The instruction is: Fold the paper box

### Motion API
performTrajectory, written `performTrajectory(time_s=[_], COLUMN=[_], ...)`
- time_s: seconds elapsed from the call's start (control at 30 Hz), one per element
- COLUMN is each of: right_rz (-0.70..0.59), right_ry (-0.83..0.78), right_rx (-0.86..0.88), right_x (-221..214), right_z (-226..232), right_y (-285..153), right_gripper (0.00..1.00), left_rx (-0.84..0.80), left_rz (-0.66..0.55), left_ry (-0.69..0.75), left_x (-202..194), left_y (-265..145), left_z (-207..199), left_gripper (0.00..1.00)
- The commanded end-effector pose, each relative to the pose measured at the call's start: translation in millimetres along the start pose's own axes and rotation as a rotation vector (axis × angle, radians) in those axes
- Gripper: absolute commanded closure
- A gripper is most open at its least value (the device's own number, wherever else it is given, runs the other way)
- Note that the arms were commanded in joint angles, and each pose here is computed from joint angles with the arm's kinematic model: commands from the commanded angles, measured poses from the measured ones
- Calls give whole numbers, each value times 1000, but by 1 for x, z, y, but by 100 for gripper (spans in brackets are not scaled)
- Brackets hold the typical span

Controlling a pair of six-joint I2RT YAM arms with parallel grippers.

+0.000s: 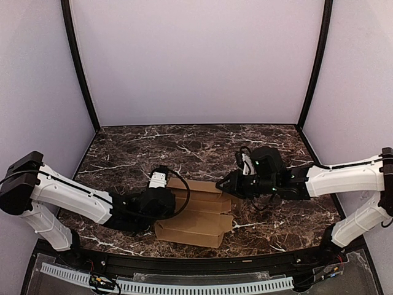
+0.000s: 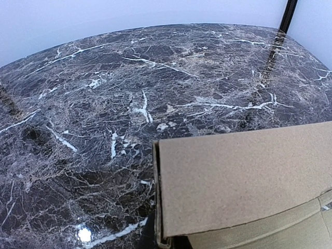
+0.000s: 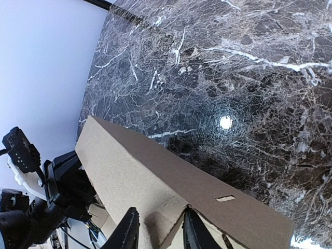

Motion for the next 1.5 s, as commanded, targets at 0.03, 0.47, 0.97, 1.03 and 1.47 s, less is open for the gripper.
performTrajectory(time_s=[0.03,0.47,0.97,1.03,1.47], right_rz=[-40,-98,-155,-150,-170], right_ry=[-51,-188,-113,-106,-27], right_rx=[31,15,-213,-168,276], right_x=[8,0,-26,-26,-20], right_z=[13,8,-61,-60,-25], right_y=[-13,-80,-113,-106,-74], right_gripper=[64,55,49,48,46], left_rx=[-24,10,-280,-315,-467], left_rz=[-23,-63,-24,-24,-21], left_ry=[-27,-51,-367,-407,-575], left_x=[8,17,24,24,17], left_y=[-7,-12,1,0,-9], left_z=[-3,2,25,28,38], left_gripper=[99,99,99,99,99])
Point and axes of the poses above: each gripper's point midway between its finger pads, its own y axis out along the fingers, its own z axis along the line the jaws close on, x = y × z, the point moved 8 cm from there along -y, back along the fingers, and after that the axes turned 2 degrees about -y, right-handed, at the moved point
